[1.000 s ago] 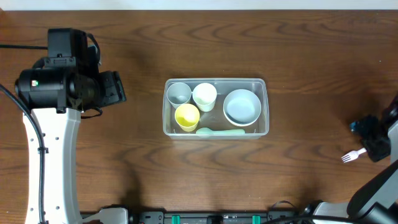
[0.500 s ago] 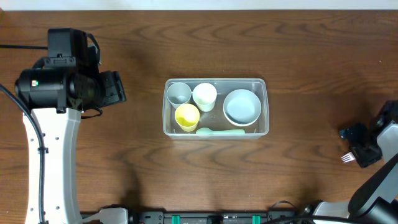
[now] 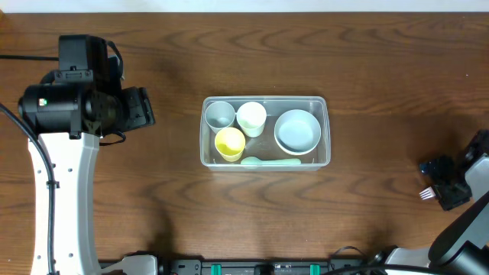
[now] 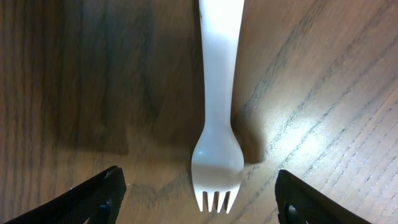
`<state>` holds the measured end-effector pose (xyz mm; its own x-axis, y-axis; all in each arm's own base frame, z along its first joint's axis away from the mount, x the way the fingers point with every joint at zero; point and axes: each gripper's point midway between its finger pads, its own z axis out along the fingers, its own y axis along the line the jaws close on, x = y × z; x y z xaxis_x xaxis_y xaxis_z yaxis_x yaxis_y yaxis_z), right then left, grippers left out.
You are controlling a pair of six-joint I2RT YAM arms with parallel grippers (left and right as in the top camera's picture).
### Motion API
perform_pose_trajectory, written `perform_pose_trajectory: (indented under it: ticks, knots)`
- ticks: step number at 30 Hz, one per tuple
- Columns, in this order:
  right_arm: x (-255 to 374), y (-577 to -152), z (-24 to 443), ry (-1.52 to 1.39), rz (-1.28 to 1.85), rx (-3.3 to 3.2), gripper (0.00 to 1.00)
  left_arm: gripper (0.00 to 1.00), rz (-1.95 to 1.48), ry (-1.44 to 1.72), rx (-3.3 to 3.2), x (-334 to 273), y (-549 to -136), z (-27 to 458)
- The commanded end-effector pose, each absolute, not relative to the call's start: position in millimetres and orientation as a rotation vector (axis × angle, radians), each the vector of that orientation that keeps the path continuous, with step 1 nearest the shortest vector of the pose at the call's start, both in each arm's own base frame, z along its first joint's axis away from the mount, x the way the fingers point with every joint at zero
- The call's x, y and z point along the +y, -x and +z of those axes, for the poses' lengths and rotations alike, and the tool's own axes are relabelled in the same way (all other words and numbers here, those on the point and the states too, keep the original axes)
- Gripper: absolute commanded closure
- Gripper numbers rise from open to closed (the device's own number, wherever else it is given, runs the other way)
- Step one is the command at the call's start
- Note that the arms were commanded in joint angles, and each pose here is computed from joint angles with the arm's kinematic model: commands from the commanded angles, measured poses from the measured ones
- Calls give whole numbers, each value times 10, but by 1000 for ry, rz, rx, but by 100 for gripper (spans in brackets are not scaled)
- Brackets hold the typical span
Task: Pack container
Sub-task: 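Lower the right gripper to the white fork and grasp it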
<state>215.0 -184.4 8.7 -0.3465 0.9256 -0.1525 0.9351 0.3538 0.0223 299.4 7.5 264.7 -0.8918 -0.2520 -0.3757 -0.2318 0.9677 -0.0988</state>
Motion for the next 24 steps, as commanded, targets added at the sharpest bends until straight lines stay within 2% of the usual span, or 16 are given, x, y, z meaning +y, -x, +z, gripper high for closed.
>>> perform_pose_trajectory:
  ticks: [1,24]
  knots:
    - [-1864,-2095,64,-1746,-109,2450,21,28,-68,361,2740,91,-2988,2598]
    - [-1879,-2089,-34,-1743,-122,2442,23,28,-68,361,2740,91,-2987,2598]
